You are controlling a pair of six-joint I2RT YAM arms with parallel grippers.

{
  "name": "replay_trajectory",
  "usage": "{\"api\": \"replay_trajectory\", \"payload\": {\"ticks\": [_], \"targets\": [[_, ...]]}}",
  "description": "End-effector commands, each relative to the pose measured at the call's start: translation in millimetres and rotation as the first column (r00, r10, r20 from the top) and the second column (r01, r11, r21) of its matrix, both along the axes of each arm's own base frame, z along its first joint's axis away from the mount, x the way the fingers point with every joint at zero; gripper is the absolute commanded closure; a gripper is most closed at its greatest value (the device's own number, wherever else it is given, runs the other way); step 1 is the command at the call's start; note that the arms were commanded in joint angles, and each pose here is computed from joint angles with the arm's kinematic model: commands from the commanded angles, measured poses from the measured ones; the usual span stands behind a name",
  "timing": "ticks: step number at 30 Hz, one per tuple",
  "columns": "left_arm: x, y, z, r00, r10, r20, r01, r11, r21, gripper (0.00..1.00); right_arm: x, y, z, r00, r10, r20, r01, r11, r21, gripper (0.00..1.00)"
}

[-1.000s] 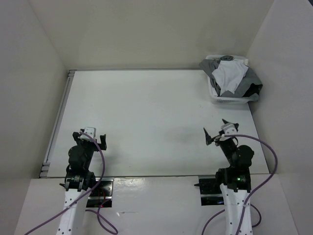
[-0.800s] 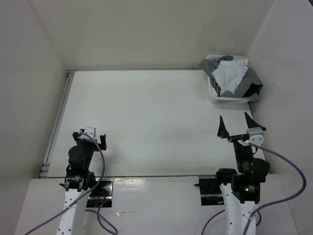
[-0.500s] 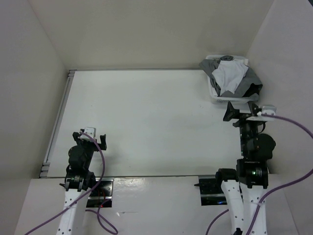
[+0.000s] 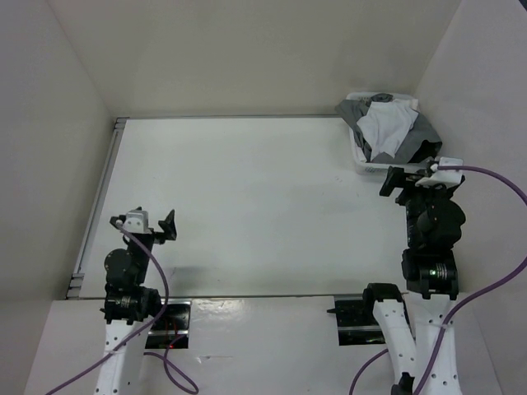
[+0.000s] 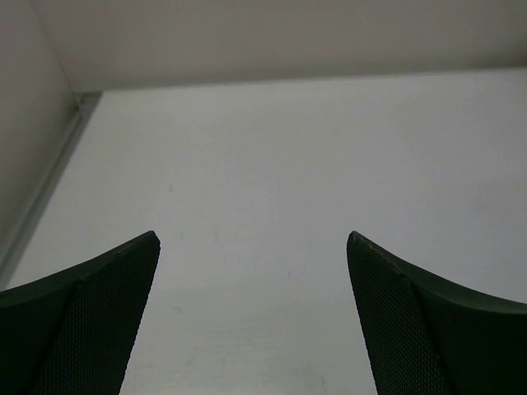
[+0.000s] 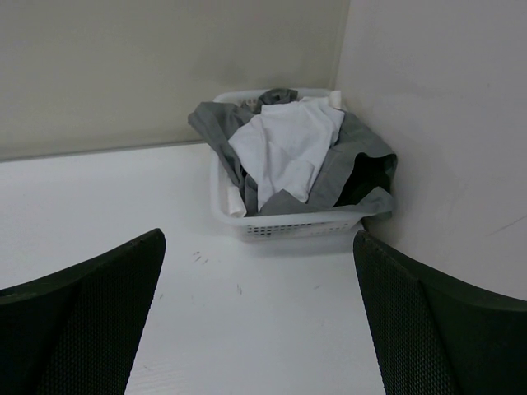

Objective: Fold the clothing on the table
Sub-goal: Grab the skirt from the pile

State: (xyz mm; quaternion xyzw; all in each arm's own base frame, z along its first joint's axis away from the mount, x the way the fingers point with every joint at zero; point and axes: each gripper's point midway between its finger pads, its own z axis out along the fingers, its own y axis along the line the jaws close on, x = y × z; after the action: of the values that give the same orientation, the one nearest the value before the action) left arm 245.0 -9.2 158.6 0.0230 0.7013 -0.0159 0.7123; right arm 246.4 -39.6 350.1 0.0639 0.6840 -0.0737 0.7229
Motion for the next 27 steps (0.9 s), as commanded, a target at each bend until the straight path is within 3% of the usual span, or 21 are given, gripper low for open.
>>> {"api": "replay_trajectory", "payload": {"ticks": [1, 5, 6, 7, 8, 9, 10, 11, 12, 13, 14, 16, 17, 19, 21, 22, 23, 27], "targets": [[-36, -5, 155, 0.865, -0.014, 0.502, 0.039, 0.998, -0.04, 0.0, 4, -7, 13, 0.999, -0.034, -0.022, 0.033, 0.999, -0.025, 0.02], [-27, -1, 204, 0.888, -0.018, 0.46, -0.007, 0.999, 0.053, 0.0, 27, -7, 20, 0.997, -0.027, -0.073, 0.027, 1.0, -0.003, 0.02], [3, 2, 190, 0.942, 0.003, 0.335, -0.02, 0.999, 0.047, 0.0, 43, -5, 5, 0.988, -0.009, -0.156, 0.01, 1.0, 0.002, 0.02], [1, 8, 238, 0.927, 0.035, 0.373, -0.051, 0.998, 0.033, 0.0, 51, -2, 1, 0.98, 0.014, -0.198, -0.014, 1.0, -0.003, 0.02], [12, 13, 251, 0.939, 0.067, 0.338, -0.074, 0.997, 0.007, 0.0, 58, -1, -3, 0.971, 0.025, -0.236, -0.025, 1.0, 0.002, 0.02], [48, 17, 231, 0.979, 0.093, 0.184, -0.097, 0.995, 0.014, 0.0, 66, -2, 6, 0.968, 0.024, -0.252, -0.03, 0.999, -0.022, 0.02], [49, 20, 286, 0.965, 0.111, 0.238, -0.11, 0.994, -0.017, 0.0, 80, -1, -17, 0.935, 0.04, -0.353, -0.05, 0.999, -0.018, 0.02], [60, 21, 294, 0.972, 0.124, 0.2, -0.121, 0.992, -0.028, 0.0, 86, -2, -24, 0.918, 0.041, -0.393, -0.054, 0.998, -0.022, 0.02], [90, 21, 272, 0.99, 0.125, 0.068, -0.124, 0.992, -0.011, 0.0, 92, -3, -16, 0.913, 0.041, -0.407, -0.058, 0.998, -0.032, 0.02], [98, 25, 279, 0.989, 0.143, 0.043, -0.143, 0.99, 0.0, 0.0, 101, -7, -46, 0.852, 0.036, -0.523, -0.058, 0.998, -0.026, 0.02], [111, 24, 284, 0.99, 0.143, -0.019, -0.143, 0.99, 0.0, 0.0, 106, -10, -43, 0.838, 0.027, -0.545, -0.056, 0.998, -0.036, 0.02], [121, 25, 281, 0.989, 0.126, -0.084, -0.118, 0.989, 0.088, 0.0, 103, -12, -72, 0.736, 0.024, -0.677, -0.07, 0.997, -0.042, 0.02], [129, 24, 264, 0.98, 0.115, -0.161, -0.097, 0.988, 0.117, 0.0, 112, -17, -85, 0.692, 0.004, -0.722, -0.056, 0.997, -0.047, 0.02], [131, 30, 264, 0.968, 0.154, -0.196, -0.141, 0.987, 0.078, 0.0, 111, -23, -100, 0.646, -0.014, -0.764, -0.02, 0.999, -0.035, 0.02], [141, 27, 216, 0.91, 0.127, -0.395, -0.087, 0.989, 0.118, 0.0, 113, -22, -104, 0.639, -0.013, -0.769, -0.011, 1.0, -0.026, 0.02], [144, 34, 212, 0.89, 0.151, -0.431, -0.099, 0.985, 0.141, 0.0, 111, -23, -106, 0.643, -0.009, -0.766, -0.001, 1.0, -0.012, 0.02], [149, 47, 177, 0.823, 0.189, -0.536, -0.135, 0.981, 0.139, 0.0, 110, -19, -100, 0.675, 0.012, -0.737, -0.018, 1.0, 0.0, 0.02], [150, 67, 120, 0.71, 0.191, -0.677, -0.138, 0.982, 0.133, 0.0, 107, -16, -79, 0.783, 0.046, -0.62, -0.057, 0.998, 0.002, 0.02]]}}
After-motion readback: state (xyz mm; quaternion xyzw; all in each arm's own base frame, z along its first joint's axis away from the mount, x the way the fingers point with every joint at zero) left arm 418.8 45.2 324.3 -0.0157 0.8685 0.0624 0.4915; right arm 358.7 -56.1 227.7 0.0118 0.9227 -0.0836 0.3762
